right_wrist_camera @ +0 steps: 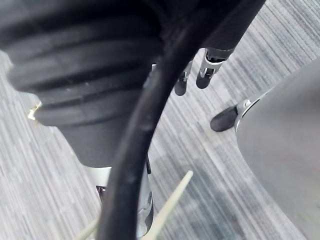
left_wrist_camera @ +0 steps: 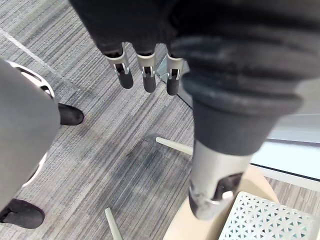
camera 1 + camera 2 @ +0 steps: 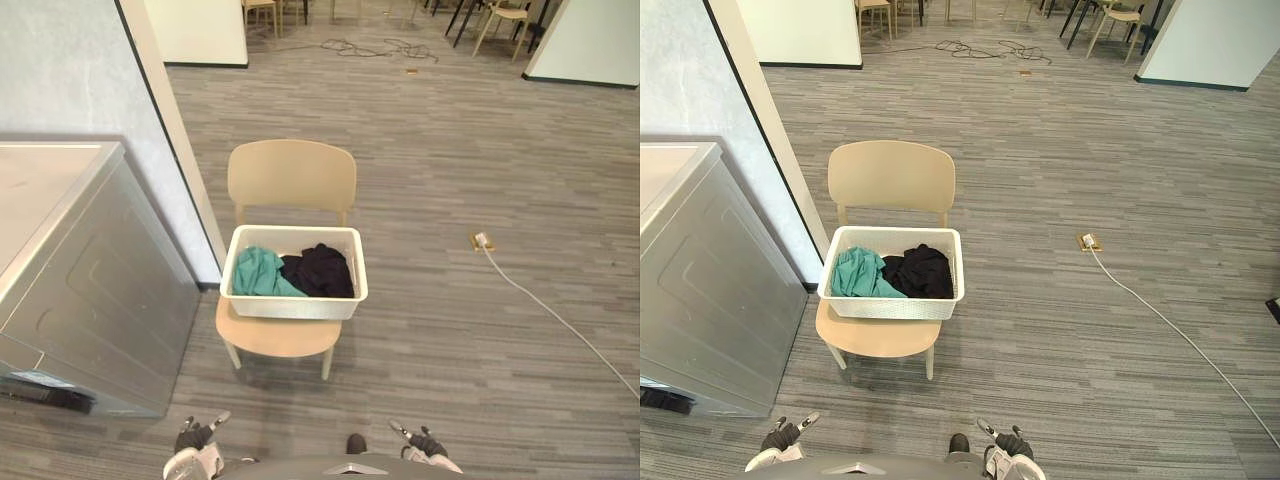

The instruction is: Pick up the laundry basket with both hands and put the clothes into the washing machine.

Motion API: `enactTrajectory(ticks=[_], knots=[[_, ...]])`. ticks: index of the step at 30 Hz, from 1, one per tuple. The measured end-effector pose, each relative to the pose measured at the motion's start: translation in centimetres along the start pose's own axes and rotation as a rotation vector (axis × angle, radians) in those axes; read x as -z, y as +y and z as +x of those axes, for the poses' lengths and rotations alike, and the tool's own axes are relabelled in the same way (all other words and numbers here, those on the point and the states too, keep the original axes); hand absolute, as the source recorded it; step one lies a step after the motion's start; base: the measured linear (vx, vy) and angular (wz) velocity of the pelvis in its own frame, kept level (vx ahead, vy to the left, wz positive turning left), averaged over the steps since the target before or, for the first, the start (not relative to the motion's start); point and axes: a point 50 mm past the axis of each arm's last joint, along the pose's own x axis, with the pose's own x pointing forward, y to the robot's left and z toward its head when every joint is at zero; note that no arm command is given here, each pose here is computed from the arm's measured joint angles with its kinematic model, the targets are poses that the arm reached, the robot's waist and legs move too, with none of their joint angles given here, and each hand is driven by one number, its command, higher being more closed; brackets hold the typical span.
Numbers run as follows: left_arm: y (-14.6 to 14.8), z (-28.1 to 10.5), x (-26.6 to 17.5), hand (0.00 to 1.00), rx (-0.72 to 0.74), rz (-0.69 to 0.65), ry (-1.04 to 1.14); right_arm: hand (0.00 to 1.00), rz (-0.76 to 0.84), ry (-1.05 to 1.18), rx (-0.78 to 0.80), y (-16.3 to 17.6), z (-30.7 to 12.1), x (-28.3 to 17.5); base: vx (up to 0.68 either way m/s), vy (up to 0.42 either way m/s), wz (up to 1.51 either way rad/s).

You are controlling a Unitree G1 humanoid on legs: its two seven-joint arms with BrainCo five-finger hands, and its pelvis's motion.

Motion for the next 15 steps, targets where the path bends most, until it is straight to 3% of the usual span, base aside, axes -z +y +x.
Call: enactTrajectory(ticks=[5,15], knots=[[0.2,0.0,0.0,0.00,-0.007,-0.007,0.003,0.00,0.014,0.009,0.015,-0.5,-0.1,0.3,0.00,0.000,0.00],[2.1,-0.1,1.6,0.00,-0.065,-0.121,0.084,0.00,0.281,0.152,0.224,-5.8,-1.2,3.8,-0.03,-0.012,0.02]])
